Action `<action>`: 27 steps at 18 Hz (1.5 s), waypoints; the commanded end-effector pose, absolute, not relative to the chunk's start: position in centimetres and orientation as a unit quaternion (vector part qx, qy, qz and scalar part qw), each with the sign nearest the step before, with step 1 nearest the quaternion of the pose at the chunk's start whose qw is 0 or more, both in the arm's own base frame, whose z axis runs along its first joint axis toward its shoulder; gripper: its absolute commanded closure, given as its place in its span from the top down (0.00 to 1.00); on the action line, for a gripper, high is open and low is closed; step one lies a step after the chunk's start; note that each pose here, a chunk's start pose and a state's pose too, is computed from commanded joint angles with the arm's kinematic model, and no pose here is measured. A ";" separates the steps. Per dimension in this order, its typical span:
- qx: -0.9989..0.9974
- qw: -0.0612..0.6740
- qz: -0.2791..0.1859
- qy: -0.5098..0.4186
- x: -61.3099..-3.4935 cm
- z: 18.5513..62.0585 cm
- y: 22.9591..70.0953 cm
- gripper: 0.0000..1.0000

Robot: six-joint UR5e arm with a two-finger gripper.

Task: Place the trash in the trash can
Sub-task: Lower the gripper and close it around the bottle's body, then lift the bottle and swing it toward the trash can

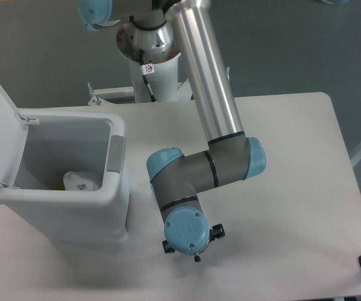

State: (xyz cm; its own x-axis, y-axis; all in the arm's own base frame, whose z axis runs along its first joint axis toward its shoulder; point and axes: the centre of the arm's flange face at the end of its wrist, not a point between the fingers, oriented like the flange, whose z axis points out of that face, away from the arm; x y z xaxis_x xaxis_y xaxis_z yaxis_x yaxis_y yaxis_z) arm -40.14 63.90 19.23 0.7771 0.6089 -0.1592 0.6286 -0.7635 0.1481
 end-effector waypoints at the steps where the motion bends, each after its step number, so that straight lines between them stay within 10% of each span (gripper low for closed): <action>1: 0.937 0.096 -0.051 0.331 -40.2 19.3 63.9 0.67; 27: 0.925 -0.077 -0.030 0.371 -44.9 30.9 62.9 0.59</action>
